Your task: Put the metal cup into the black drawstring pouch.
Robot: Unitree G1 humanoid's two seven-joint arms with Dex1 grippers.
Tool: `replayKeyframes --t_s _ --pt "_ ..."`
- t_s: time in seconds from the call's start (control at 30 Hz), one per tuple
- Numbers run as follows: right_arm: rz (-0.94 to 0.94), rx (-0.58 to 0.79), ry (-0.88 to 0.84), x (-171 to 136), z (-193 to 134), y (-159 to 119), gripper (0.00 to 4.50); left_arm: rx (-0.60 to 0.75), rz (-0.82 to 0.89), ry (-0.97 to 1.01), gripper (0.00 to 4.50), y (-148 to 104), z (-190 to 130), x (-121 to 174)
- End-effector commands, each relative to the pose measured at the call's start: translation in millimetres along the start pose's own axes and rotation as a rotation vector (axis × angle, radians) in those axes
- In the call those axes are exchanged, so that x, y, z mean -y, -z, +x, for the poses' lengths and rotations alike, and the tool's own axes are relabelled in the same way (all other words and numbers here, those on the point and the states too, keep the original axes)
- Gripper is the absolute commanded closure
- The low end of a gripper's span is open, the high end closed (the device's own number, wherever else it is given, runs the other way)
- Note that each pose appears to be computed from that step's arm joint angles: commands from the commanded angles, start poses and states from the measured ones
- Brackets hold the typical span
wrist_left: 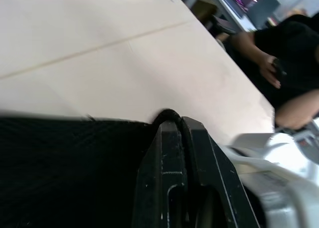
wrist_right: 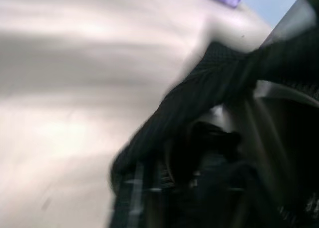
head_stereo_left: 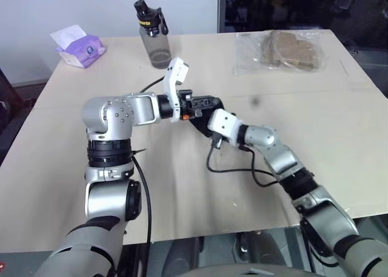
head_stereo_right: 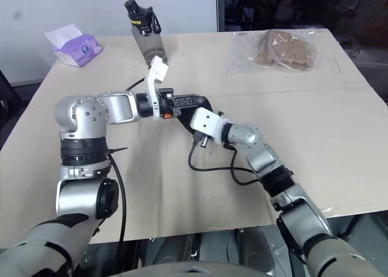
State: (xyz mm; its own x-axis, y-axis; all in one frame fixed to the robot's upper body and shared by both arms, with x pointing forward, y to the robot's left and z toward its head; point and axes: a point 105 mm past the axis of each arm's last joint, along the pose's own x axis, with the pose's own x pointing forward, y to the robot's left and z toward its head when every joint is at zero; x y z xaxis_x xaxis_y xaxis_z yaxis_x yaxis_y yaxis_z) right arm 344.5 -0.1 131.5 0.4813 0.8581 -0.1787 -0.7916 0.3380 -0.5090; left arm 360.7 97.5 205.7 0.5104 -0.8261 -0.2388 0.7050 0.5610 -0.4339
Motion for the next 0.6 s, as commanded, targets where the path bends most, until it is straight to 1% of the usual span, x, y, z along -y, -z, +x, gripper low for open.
replayKeyframes --t_s 0.03,0.1,0.13,0.17,0.2,0.27,0.37,0.4,0.5,0.57,0.6 --pt "0.115 0.08 0.006 0.1 -32.2 -29.4 1.46 0.065 0.059 -0.033 4.5 -14.4 -12.5 -9.1" --pt "0.199 0.146 0.007 -2.3 -51.8 -44.4 1.46 0.066 0.067 -0.037 4.5 -16.0 -16.1 -10.9" --pt "0.211 0.148 0.009 -4.0 -58.2 -47.2 0.72 0.067 0.075 -0.041 4.5 -17.2 -17.3 -11.2" --pt "0.218 0.145 0.01 -5.4 -61.4 -48.5 0.49 0.067 0.081 -0.043 4.5 -17.8 -18.0 -11.4" --pt "0.207 0.115 0.062 -1.2 -63.1 -45.1 0.05 0.071 0.088 -0.037 4.5 -19.6 -19.0 -9.7" --pt "0.244 0.097 0.088 -1.9 -63.7 -40.3 0.05 0.077 0.104 -0.02 4.5 -23.8 -21.7 -4.5" --pt "0.228 -0.045 0.211 10.0 -44.8 -5.0 0.05 0.074 0.134 -0.018 4.5 -30.3 -30.0 0.5" --pt "0.219 -0.07 0.235 13.5 -37.7 2.3 0.05 0.072 0.14 -0.02 4.5 -31.5 -32.3 1.0" --pt "0.245 -0.089 0.299 24.8 -18.6 14.6 0.05 0.068 0.154 -0.036 4.5 -33.5 -37.1 0.0" --pt "0.231 -0.123 0.328 32.4 -7.6 26.3 0.05 0.065 0.164 -0.039 4.5 -34.1 -38.0 0.2" --pt "0.232 -0.134 0.373 40.4 -5.1 31.6 0.05 0.065 0.168 -0.041 4.5 -34.4 -38.2 0.3"
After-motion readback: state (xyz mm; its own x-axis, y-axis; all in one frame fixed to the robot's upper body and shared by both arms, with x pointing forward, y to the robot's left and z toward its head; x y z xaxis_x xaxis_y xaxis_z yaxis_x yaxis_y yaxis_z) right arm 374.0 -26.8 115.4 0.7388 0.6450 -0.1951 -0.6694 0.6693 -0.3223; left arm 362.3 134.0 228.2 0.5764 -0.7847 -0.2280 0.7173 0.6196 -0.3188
